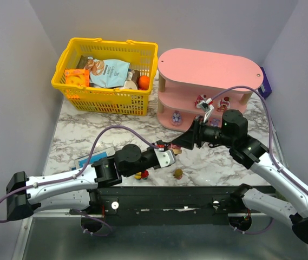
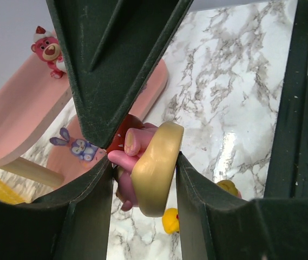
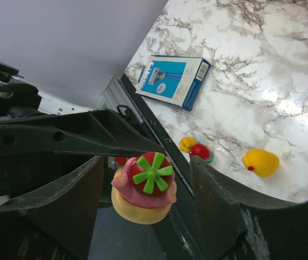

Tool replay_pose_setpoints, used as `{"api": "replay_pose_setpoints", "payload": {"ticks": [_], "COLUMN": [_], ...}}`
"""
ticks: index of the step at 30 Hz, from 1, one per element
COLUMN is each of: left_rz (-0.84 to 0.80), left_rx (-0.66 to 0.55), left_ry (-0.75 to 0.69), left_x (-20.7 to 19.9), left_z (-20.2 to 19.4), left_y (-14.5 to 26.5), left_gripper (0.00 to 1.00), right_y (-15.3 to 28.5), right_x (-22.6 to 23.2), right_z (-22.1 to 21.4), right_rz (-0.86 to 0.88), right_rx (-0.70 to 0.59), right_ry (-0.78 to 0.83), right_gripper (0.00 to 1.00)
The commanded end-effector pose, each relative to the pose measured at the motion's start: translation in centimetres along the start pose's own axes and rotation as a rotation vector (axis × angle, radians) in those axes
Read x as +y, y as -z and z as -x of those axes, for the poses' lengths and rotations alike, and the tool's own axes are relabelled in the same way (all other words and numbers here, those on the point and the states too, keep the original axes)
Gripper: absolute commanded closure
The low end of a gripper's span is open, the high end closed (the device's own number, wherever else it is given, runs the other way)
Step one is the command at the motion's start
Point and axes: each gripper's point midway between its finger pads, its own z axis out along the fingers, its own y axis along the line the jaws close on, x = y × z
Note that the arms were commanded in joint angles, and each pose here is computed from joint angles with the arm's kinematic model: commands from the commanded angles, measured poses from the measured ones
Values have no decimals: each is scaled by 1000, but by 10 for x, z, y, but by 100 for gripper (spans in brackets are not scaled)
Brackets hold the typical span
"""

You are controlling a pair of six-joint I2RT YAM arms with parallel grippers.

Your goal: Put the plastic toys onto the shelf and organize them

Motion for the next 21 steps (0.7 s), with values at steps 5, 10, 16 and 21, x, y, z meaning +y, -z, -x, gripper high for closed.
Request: {"api": "replay_pose_setpoints", "payload": {"ticks": [5,10,16,21], "left_rz": [129,117,112,110], "left_rx": [-74,-85,-83,-81], "left_ry": [-44,-54,-66,-72], "left_x": [22,19,16,14], "left_z": [20,24,23,23], "left_y": [-1,-1,-1,-2], "left_gripper": [96,96,96,96], "right_y": [-4,-7,-11,-14], "right_x": [9,6,4,0], "right_z": [-6,-9,-13,-12], "right_rz": [74,74,80,68], "right_rx": [39,56,75,77], "right_ry": [11,24,29,21], "right_gripper": [45,49,55,51]}}
